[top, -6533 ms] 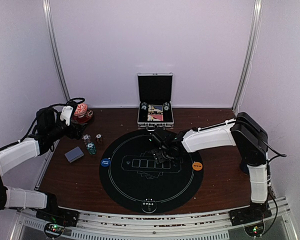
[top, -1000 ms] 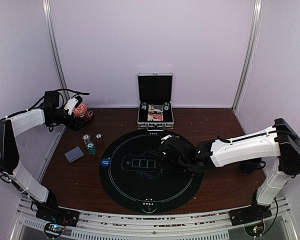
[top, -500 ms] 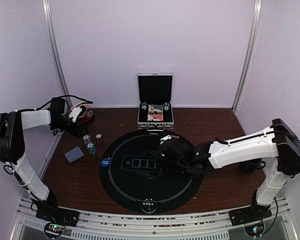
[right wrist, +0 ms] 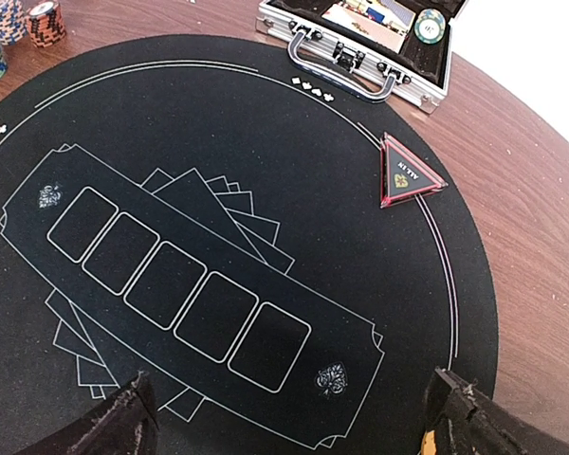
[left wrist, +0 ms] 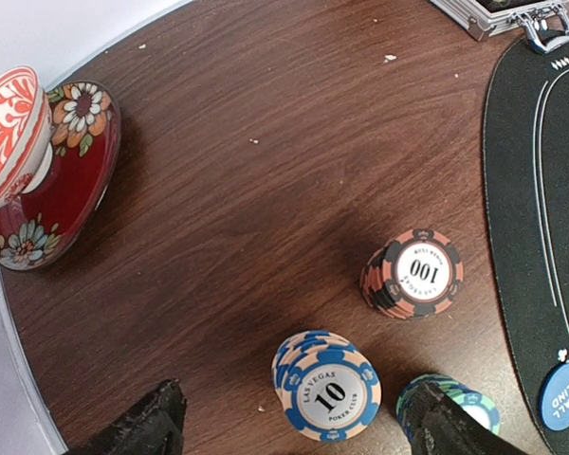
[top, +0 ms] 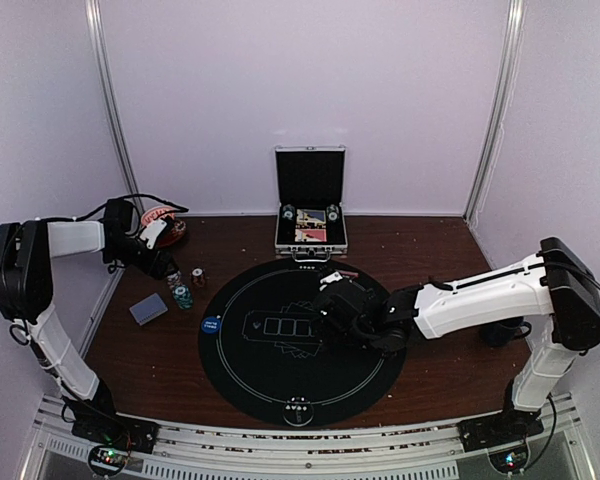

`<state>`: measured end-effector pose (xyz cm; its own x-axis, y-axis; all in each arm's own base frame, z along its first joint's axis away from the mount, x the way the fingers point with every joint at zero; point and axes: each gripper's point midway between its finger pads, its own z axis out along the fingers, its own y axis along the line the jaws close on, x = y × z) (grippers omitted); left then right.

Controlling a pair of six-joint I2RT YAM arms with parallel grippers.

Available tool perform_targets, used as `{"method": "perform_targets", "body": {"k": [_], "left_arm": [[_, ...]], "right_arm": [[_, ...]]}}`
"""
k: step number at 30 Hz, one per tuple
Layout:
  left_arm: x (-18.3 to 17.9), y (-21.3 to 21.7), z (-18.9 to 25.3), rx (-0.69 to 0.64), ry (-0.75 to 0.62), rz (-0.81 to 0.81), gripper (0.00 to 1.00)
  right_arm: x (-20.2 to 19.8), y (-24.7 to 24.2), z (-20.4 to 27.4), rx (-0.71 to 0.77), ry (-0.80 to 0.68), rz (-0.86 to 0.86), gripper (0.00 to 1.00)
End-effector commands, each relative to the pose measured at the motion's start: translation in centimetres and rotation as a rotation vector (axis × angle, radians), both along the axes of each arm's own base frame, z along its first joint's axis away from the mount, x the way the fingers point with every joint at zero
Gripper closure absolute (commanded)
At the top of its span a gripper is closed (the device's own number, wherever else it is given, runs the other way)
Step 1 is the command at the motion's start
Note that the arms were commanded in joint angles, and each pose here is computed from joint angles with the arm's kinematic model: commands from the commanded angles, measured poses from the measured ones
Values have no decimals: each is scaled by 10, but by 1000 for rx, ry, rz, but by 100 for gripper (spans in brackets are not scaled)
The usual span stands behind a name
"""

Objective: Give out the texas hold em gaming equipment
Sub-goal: Adjust the poker chips pile.

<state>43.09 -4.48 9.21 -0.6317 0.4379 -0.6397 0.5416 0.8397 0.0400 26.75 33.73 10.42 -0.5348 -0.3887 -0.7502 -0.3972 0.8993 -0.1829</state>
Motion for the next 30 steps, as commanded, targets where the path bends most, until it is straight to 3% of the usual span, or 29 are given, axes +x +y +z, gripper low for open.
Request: {"method": "perform_targets", "body": {"k": [1, 13, 30], "left_arm": [[5, -3, -1, -13, -1, -14, 16], [0, -10, -14, 35, 13, -34, 17], [0, -7, -28, 54, 45, -20, 26]], "right_arm": [[1, -3, -4, -30, -21, -13, 0], [2, -5, -3, -34, -31, -23, 0], [2, -7, -1, -33, -36, -29, 0]]}}
